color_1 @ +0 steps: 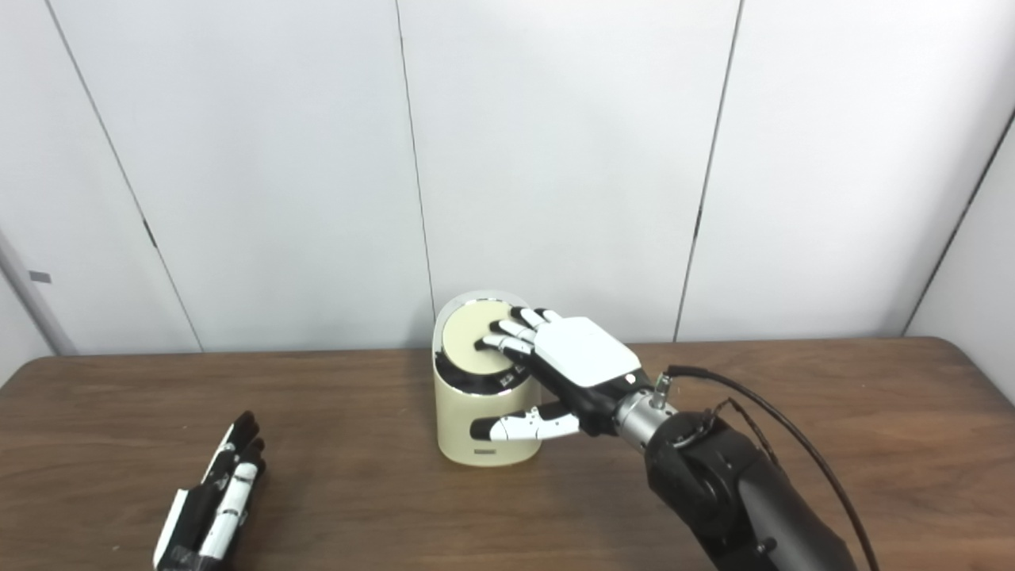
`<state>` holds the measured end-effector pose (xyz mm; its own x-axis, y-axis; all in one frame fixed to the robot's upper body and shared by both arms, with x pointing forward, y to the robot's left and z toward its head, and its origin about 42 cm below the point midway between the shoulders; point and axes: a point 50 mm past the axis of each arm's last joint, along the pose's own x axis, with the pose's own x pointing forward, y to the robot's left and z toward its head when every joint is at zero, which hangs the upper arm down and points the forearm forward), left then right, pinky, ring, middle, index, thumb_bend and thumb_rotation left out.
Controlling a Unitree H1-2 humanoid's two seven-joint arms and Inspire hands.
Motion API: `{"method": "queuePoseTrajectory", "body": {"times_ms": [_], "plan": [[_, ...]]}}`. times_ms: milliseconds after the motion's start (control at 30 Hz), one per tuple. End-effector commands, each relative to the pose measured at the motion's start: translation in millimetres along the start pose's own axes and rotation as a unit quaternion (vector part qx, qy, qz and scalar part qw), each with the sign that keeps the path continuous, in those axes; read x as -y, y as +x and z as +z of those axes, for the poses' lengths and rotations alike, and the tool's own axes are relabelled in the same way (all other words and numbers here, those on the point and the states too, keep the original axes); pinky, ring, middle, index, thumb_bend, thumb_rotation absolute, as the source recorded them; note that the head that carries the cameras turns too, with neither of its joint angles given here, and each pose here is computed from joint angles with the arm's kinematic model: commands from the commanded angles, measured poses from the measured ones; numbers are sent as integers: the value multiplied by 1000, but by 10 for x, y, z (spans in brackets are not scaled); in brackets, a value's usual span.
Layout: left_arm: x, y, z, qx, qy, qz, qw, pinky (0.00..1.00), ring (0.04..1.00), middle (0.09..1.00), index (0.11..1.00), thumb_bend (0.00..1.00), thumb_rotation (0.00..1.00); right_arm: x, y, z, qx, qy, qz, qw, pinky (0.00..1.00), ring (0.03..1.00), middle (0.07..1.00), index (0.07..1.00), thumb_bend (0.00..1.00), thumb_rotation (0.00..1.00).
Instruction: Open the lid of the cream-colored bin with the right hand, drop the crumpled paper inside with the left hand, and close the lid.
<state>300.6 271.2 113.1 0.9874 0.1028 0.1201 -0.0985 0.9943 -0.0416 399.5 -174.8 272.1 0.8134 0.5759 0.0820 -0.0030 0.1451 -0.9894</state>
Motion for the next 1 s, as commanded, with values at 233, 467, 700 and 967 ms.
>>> {"method": "queuePoseTrajectory", "body": {"times_ms": [233, 467, 700, 967], "plan": [[53, -85, -128, -17, -12, 7, 1000, 1000, 1000, 1000, 1000, 380, 653, -38, -105, -11, 7, -16, 20, 1000, 1000, 1000, 939, 846, 611, 1000], [66, -81, -125, -16, -12, 6, 1000, 1000, 1000, 1000, 1000, 378, 649, -113, -117, -16, -1, -18, 32, 999, 1000, 1000, 936, 851, 599, 1000], [75, -73, -121, -11, -18, 6, 1000, 1000, 1000, 1000, 1000, 377, 655, -139, -62, -40, -11, -11, 45, 999, 997, 998, 915, 852, 620, 1000], [65, -77, -131, -13, -9, 7, 1000, 1000, 1000, 1000, 1000, 392, 657, -81, -50, -29, -7, 1, 12, 1000, 976, 1000, 941, 872, 602, 1000]]}}
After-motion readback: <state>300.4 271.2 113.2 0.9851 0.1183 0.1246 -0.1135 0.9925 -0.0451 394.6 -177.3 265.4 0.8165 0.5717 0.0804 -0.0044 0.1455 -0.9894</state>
